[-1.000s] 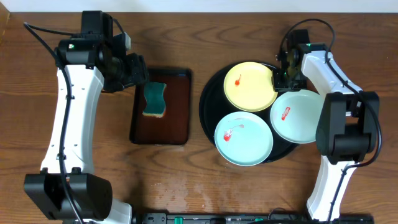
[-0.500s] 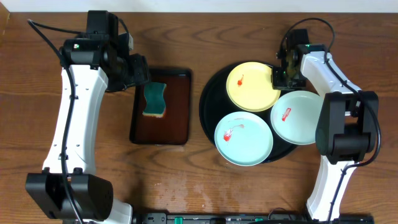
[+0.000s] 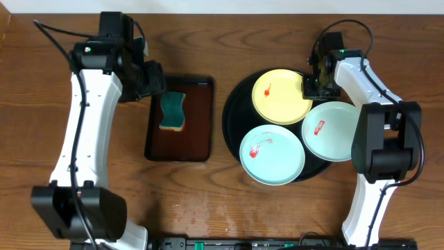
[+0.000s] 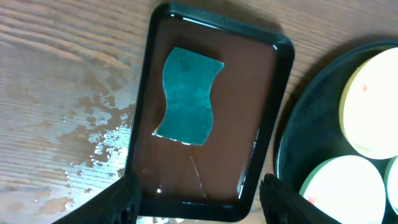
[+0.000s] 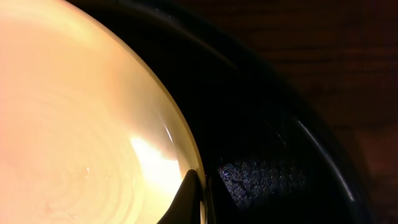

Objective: Clean dirty plates on tray and stack at the side
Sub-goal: 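Lower left gripper onto the green sponge and grasp it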

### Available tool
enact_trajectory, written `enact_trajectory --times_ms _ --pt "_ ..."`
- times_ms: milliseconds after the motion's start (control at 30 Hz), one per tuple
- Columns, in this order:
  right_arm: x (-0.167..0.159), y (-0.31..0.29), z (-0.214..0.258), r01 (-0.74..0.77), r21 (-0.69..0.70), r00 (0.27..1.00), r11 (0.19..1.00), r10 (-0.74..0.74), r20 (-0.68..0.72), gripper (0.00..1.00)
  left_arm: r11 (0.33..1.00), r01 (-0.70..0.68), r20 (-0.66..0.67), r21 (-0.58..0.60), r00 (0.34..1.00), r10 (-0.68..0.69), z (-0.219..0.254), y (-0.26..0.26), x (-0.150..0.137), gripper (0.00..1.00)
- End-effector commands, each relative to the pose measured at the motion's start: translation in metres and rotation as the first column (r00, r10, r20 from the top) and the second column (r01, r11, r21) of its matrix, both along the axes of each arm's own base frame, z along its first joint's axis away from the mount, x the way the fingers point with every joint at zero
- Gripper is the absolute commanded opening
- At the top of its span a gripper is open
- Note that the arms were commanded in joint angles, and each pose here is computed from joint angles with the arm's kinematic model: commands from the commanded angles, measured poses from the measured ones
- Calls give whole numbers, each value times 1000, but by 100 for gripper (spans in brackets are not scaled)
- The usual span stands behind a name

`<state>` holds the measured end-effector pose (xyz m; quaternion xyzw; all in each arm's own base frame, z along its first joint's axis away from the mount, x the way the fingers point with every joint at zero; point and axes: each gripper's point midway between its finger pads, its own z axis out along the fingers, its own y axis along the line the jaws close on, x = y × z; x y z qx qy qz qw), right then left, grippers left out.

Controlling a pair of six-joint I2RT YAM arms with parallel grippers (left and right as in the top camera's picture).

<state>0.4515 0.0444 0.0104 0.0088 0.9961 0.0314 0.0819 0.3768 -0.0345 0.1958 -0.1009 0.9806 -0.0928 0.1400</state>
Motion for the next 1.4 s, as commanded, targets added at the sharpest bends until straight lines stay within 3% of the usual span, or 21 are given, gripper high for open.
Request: enact_trajectory --times_ms 0,133,233,267,333,467,833,933,1367 --pt "-4 1 -7 -1 -14 1000 1000 0 -19 1 1000 -6 -44 19 999 7 -17 3 4 59" --pt "-4 1 -7 -1 -14 1000 1000 1 -19 4 1000 1 -66 21 998 0 -35 0 14 43" --pt "-4 1 -7 -1 -14 1000 1000 1 -19 6 999 10 -103 42 995 -6 -50 -2 16 41" --pt "-4 1 -7 -1 -14 1000 1000 1 -19 6 999 12 -115 53 993 -6 -54 -1 16 42" --pt "-4 1 -7 -1 -14 1000 1000 0 -19 7 997 19 -142 69 990 -9 -65 -1 17 55" --pt "-4 1 -7 -1 -14 1000 1000 1 -19 8 997 25 -199 69 980 -11 -86 -3 16 60" --pt "-4 1 -7 -1 -14 1000 1000 1 -19 8 997 38 -309 72 951 -14 -134 -5 16 61" --pt "-4 1 -7 -1 -14 1000 1000 0 -19 8 996 53 -338 73 941 -25 -145 -9 13 67" --pt "-4 1 -7 -1 -14 1000 1000 1 -19 8 995 65 -355 74 934 -35 -164 -14 12 68"
